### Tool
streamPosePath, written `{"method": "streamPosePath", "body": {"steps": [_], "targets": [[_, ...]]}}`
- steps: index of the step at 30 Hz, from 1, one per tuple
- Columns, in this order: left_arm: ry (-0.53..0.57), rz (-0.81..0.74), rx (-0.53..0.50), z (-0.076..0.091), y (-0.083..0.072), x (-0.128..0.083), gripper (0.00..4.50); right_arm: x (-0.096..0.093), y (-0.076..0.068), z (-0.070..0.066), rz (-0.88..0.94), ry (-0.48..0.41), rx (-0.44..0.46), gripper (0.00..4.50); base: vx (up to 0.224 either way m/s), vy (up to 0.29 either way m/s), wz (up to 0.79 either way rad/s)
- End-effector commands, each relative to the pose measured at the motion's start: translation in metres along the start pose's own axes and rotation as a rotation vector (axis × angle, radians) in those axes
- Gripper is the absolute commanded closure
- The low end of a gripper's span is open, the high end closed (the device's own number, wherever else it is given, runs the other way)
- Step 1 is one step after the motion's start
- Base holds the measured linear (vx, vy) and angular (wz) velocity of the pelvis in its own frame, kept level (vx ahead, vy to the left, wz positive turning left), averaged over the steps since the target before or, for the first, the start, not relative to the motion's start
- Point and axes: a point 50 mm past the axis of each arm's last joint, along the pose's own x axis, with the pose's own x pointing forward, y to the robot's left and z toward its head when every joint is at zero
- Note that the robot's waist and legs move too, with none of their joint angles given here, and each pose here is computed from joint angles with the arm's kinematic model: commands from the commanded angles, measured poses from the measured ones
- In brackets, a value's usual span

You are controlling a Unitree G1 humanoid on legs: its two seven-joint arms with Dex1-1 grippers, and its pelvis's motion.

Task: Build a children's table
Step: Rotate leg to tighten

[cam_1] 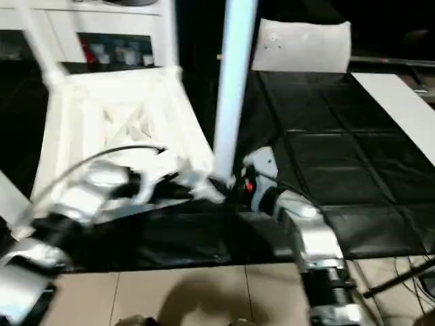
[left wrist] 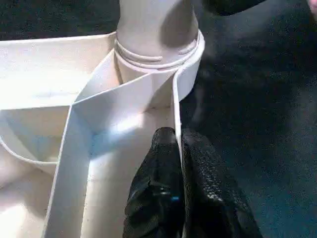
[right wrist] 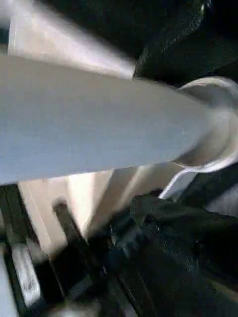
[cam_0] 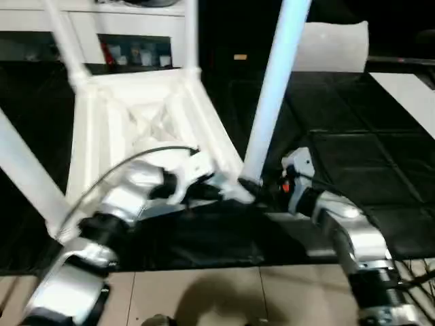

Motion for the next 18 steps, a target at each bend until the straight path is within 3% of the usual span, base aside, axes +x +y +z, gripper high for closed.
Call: {"method": "streamPosePath", "body": {"steps": [1,6,7,10,18], "targets": [[-0.01,-0.138,0.086,0.01,-0.009,0.009,4.5,0.002,0.005,0.004,0.082,-0.003,-0.034,0.59,0.0,0.0,0.0],[0.038,-0.301,0.143,0.005,-0.016,-0.002,4.5,-0.006,0.009,0.003,0.294,0.059,-0.09,0.59,0.0,0.0,0.0],[0.05,-0.323,0.154,0.005,-0.017,-0.003,4.5,-0.007,0.009,0.002,0.324,0.076,-0.1,0.84,0.0,0.0,0.0],[0.079,-0.371,0.186,0.003,-0.019,-0.006,4.5,-0.008,0.008,0.0,0.38,0.109,-0.125,0.96,0.0,0.0,0.0],[0.105,-0.433,0.211,0.002,-0.02,-0.009,4.5,-0.007,0.01,0.002,0.473,0.12,-0.093,1.73,0.0,0.0,0.0]]}}
